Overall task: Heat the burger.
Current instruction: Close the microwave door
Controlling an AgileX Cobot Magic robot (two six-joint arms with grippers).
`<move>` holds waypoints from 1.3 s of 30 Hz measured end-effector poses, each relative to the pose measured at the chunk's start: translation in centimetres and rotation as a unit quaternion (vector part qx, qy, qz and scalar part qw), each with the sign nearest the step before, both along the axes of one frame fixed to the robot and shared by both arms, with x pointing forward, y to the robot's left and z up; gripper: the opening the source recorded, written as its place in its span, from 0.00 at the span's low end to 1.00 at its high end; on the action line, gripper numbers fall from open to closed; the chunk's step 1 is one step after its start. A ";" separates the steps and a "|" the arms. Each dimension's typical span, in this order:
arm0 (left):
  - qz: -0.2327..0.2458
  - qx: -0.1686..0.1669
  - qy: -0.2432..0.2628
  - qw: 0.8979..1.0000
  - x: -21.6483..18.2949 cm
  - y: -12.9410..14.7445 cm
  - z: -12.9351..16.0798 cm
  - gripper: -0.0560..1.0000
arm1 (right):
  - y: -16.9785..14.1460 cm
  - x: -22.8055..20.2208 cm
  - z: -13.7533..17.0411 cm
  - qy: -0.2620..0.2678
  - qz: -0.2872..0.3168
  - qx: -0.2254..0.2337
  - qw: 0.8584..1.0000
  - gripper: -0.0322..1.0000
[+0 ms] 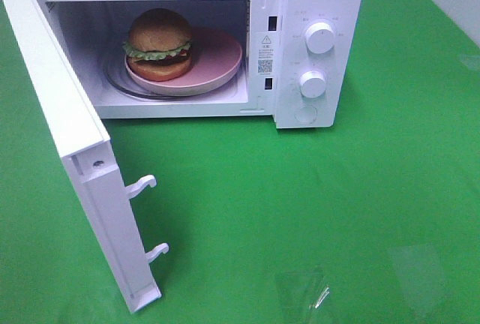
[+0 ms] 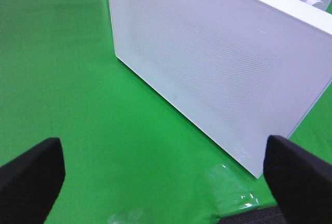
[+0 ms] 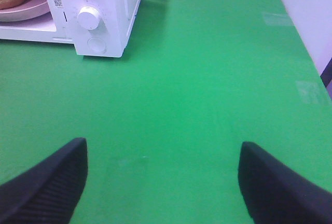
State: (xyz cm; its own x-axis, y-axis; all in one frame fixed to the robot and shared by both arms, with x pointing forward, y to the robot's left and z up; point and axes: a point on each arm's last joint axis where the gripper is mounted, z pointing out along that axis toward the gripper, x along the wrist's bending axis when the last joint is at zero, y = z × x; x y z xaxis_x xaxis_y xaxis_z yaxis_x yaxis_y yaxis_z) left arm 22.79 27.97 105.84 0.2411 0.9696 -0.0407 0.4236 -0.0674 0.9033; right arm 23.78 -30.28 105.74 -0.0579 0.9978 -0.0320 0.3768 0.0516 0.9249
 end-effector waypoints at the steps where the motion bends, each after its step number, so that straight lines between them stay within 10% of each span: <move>1: 0.003 -0.005 -0.004 1.000 0.0 0.0 0.1 0.98 | 0.0 0.0 0.0 0.000 0.000 0.000 1.000 0.77; 11: 0.037 -0.041 -0.075 0.996 0.9 0.4 2.4 0.89 | 0.0 0.0 0.0 0.000 0.000 0.000 1.000 0.77; 29: 0.090 -0.045 -0.083 0.991 10.2 1.3 4.3 0.07 | 0.0 0.0 0.0 0.000 0.000 0.000 1.000 0.77; 39: 0.107 -0.007 -0.125 0.986 13.9 1.8 3.0 0.05 | 0.0 0.0 0.0 0.000 0.000 0.000 1.000 0.77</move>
State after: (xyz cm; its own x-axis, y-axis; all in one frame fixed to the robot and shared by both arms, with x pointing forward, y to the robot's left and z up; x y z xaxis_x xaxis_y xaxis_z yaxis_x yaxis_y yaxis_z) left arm 36.68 29.80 108.89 0.0352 0.9992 -0.0200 0.1913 0.0129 0.9814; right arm 23.78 -30.28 105.74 -0.0579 0.9978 -0.0320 0.3768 0.0516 0.9249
